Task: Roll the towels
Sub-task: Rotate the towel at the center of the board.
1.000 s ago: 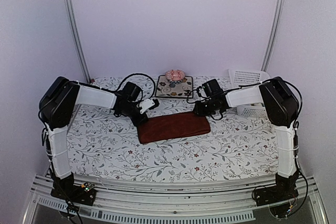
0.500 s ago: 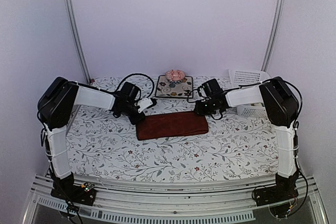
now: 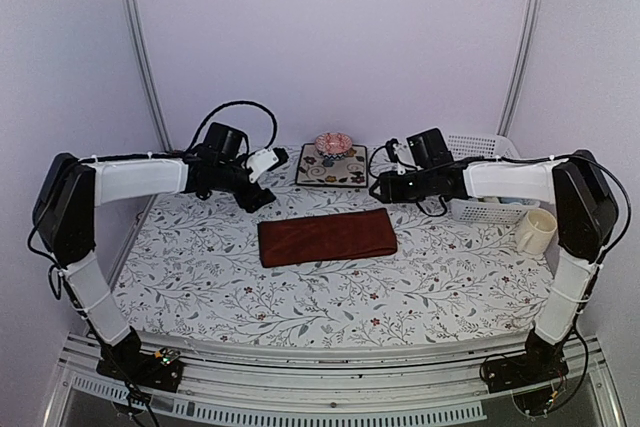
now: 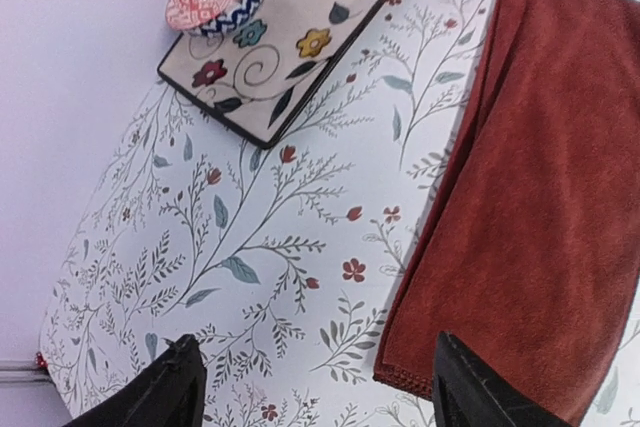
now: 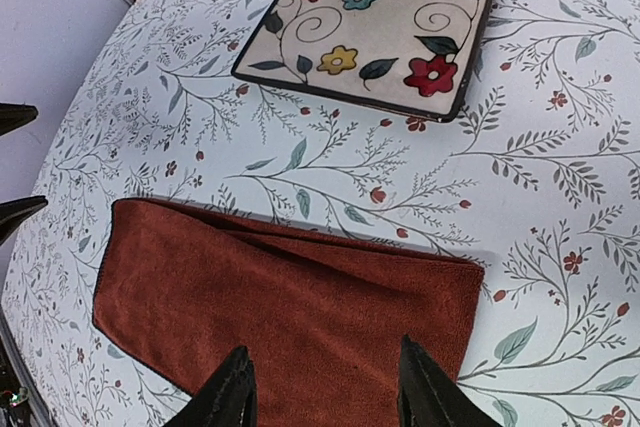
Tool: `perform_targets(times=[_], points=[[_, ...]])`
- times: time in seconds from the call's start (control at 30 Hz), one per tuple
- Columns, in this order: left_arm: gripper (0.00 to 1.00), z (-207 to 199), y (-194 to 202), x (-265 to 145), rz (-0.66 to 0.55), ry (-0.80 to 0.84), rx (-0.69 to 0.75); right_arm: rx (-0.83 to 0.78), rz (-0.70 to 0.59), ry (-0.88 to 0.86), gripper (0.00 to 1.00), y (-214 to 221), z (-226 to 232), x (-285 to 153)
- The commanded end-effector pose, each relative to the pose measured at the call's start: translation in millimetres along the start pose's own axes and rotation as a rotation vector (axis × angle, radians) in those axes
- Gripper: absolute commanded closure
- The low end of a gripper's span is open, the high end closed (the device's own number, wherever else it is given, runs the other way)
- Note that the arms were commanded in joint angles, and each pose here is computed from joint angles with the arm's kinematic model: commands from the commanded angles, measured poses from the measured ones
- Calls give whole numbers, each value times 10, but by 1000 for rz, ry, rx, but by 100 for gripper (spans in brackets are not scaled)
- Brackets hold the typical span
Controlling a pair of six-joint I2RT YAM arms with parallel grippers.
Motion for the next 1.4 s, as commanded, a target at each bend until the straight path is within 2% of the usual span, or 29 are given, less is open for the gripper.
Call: perform_targets(times=[0.0, 0.3, 0.53, 0.63, 0.77, 0.93, 1.17, 1.37], points=[[23, -402, 121, 24, 7, 167, 9, -3, 133, -38, 52, 394, -26, 87], [33, -768, 468, 359, 116, 286, 4, 24, 221, -6, 51, 702, -133, 284], [37, -830, 675, 528, 221, 254, 19, 52, 301, 58, 52, 972, -289, 303], [44, -842, 724, 559, 240, 253, 21, 54, 315, 60, 52, 1028, -295, 276], [45, -828, 774, 560, 254, 244, 20, 46, 346, 67, 52, 1080, -285, 256], [39, -770, 799, 534, 256, 238, 21, 13, 334, 20, 51, 1007, -166, 202], [13, -702, 752, 370, 216, 266, 26, -63, 185, 8, 40, 524, 97, -56], [11, -630, 894, 469, 291, 201, 43, -105, 106, 24, 30, 264, 208, -165]])
Point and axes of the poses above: each gripper's point midway between its finger pads, its own x axis out along the fingers, its own z axis along the line the jaws close on, y = z × x, the point moved 10 cm from there along -x, back along the fingers, and after that the axes turned 5 degrees about x, right-handed, at the moved point
